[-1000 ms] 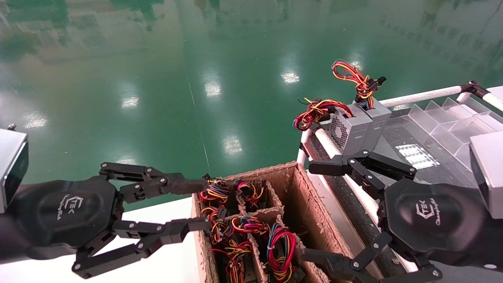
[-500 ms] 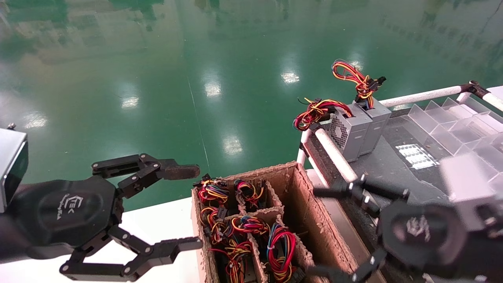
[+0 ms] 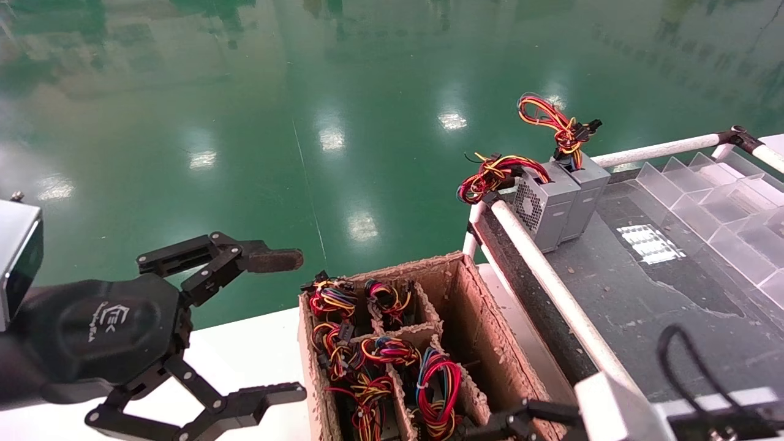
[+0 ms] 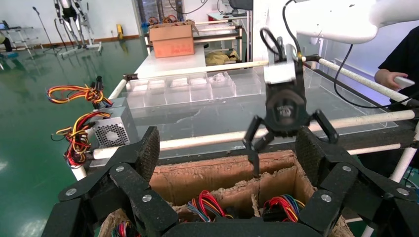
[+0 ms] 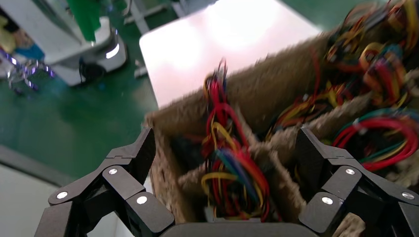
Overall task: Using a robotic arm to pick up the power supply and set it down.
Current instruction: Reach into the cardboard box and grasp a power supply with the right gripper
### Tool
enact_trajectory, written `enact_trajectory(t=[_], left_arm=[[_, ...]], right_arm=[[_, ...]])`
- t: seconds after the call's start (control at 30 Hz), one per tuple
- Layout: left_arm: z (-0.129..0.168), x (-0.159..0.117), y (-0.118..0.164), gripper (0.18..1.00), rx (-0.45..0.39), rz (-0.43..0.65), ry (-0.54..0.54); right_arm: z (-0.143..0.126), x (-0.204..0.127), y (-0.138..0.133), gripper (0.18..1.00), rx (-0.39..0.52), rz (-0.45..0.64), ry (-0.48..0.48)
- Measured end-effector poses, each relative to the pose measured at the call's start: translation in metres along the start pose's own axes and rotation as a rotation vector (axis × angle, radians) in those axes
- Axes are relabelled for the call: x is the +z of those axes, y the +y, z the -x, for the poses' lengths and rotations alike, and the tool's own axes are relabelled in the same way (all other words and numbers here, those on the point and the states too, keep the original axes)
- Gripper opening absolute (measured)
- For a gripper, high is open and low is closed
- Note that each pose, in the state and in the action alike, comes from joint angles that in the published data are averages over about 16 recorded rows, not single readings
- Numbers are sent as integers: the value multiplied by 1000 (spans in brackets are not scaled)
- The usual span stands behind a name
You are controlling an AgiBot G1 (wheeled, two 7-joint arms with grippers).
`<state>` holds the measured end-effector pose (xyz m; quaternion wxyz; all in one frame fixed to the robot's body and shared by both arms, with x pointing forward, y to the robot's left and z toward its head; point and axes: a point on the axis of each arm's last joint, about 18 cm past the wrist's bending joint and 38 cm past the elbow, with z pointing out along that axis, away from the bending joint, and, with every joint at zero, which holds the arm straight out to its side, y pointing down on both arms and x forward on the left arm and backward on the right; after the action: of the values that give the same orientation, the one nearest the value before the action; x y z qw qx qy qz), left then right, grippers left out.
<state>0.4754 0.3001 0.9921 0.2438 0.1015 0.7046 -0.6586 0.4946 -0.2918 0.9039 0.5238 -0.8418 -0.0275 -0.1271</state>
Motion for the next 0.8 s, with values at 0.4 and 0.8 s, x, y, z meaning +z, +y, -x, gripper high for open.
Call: enact_trajectory(t=[0.4,0.8], left_arm=[[0,0,0,999,0,0,0],[0,0,0,1001,0,0,0]], right_arm=[[-6,15,22,980,-46,111,-17],[-14,24,30,859,-95,130,1]])
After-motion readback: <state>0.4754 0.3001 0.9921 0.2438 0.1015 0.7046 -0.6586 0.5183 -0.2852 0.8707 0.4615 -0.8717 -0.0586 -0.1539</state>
